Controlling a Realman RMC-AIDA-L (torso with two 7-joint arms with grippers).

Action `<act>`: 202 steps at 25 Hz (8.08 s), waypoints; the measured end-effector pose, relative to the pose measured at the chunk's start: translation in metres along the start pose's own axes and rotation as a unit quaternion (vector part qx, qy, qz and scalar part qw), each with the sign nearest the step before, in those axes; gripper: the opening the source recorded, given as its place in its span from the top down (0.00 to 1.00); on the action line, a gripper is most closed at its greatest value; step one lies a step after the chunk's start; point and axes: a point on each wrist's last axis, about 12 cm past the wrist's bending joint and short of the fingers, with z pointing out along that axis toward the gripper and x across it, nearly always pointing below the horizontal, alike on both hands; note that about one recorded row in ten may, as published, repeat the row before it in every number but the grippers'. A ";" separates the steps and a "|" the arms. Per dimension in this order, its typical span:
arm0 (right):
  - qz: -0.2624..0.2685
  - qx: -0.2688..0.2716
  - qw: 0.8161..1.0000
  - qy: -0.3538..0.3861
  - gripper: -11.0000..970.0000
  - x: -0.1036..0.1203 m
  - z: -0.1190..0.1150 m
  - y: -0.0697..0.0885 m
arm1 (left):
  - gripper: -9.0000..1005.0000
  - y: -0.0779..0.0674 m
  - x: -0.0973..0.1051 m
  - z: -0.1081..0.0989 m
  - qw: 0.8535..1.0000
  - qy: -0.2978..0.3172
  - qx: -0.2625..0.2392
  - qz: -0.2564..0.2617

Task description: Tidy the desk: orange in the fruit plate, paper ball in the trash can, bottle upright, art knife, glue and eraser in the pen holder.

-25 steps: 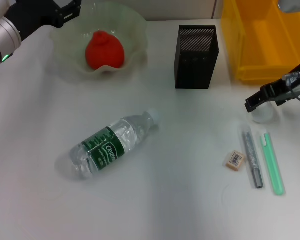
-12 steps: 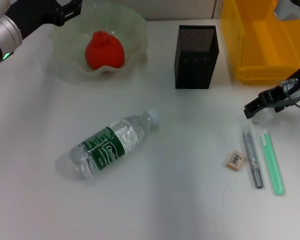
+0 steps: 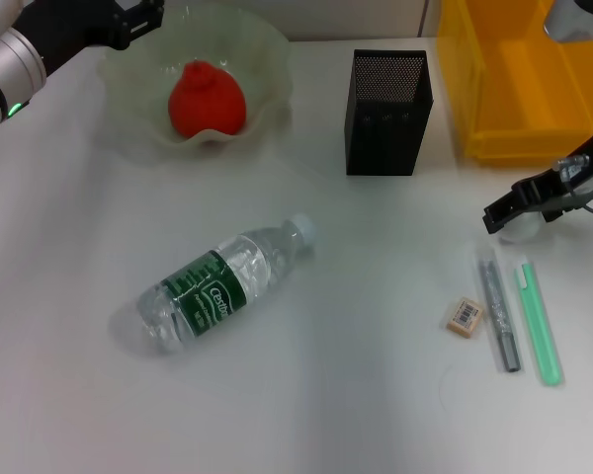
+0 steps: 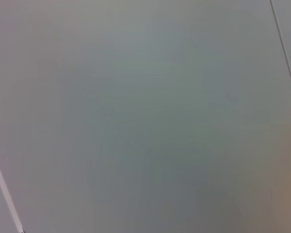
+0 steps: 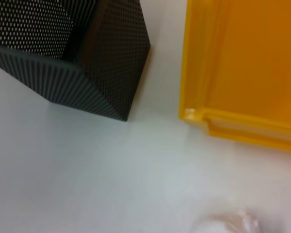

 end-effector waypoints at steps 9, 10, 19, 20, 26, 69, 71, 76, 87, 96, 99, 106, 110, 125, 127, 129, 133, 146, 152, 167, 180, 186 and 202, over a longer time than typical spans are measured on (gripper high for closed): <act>-0.003 0.004 1.000 -0.006 0.15 -0.002 0.003 0.001 | 0.16 -0.001 0.003 -0.002 1.000 0.003 -0.001 -0.003; -0.003 0.004 1.000 -0.006 0.16 -0.002 0.003 0.001 | 0.16 -0.001 0.003 -0.002 1.000 0.003 -0.001 -0.003; -0.012 0.005 1.000 -0.006 0.25 -0.005 0.005 0.003 | 0.16 -0.001 0.004 -0.004 1.000 0.001 -0.001 -0.007; -0.012 0.005 1.000 -0.006 0.26 -0.005 0.005 0.003 | 0.16 -0.001 0.004 -0.004 1.000 0.001 -0.001 -0.007; -0.023 0.004 1.000 -0.002 0.51 -0.006 0.007 0.004 | 0.16 -0.002 0.004 -0.004 1.000 0.000 0.000 -0.004; 0.074 -0.179 0.903 -0.383 0.53 -0.001 -0.023 -0.075 | 0.16 0.002 0.008 -0.013 1.000 -0.003 -0.016 -0.022; 0.075 -0.162 0.904 -0.389 0.53 -0.003 -0.019 -0.077 | 0.16 0.001 0.009 -0.013 1.000 -0.002 -0.016 -0.022; 0.051 -0.120 0.907 -0.401 0.52 -0.011 -0.009 -0.074 | 0.16 0.001 0.010 -0.015 1.000 -0.001 -0.016 -0.026; 0.004 -0.091 0.905 -0.415 0.51 -0.024 0.006 -0.055 | 0.16 -0.002 0.001 -0.018 0.997 -0.020 0.012 -0.078; 0.015 -0.079 0.884 -0.461 0.24 -0.018 0.007 -0.060 | 0.16 0.000 -0.011 -0.029 0.993 -0.018 0.051 -0.104; 0.010 -0.098 0.855 -0.509 0.23 -0.013 0.007 -0.055 | 0.16 -0.002 -0.012 -0.028 0.992 -0.003 0.068 -0.110; 0.011 -0.128 0.752 -0.646 0.23 0.013 0.013 -0.041 | 0.16 -0.004 -0.028 -0.035 0.978 0.046 0.144 -0.142; 0.018 -0.120 0.699 -0.704 0.23 0.033 0.018 -0.033 | 0.16 -0.008 -0.041 -0.046 0.963 0.089 0.201 -0.155; 0.032 -0.106 0.702 -0.703 0.23 0.056 0.027 -0.039 | 0.16 -0.086 -0.047 -0.026 0.914 0.264 0.304 -0.054; 0.034 -0.106 0.703 -0.703 0.23 0.059 0.028 -0.040 | 0.16 -0.096 -0.043 -0.021 0.910 0.270 0.312 -0.046; 0.036 -0.107 0.703 -0.702 0.23 0.062 0.029 -0.040 | 0.16 -0.104 -0.041 -0.017 0.908 0.273 0.317 -0.036; 0.041 -0.109 0.706 -0.698 0.23 0.065 0.031 -0.040 | 0.16 -0.108 -0.041 -0.015 0.907 0.272 0.320 -0.028; 0.043 -0.114 0.709 -0.695 0.23 0.063 0.034 -0.036 | 0.16 -0.134 -0.029 0.003 0.909 0.274 0.313 0.010; 0.044 -0.114 0.710 -0.694 0.23 0.062 0.034 -0.036 | 0.16 -0.137 -0.026 0.009 0.910 0.277 0.306 0.022; 0.046 -0.114 0.709 -0.695 0.23 0.061 0.033 -0.036 | 0.29 -0.139 -0.025 0.012 0.904 0.293 0.304 0.058; 0.047 -0.113 0.708 -0.696 0.23 0.060 0.033 -0.036 | 0.53 -0.136 -0.033 0.012 0.903 0.296 0.302 0.083; 0.048 -0.114 0.707 -0.696 0.23 0.060 0.033 -0.036 | 0.53 -0.119 -0.046 0.001 0.929 0.252 0.264 0.063; 0.043 -0.119 0.707 -0.696 0.23 0.058 0.033 -0.033 | 0.53 -0.083 -0.049 -0.032 0.985 0.132 0.112 0.019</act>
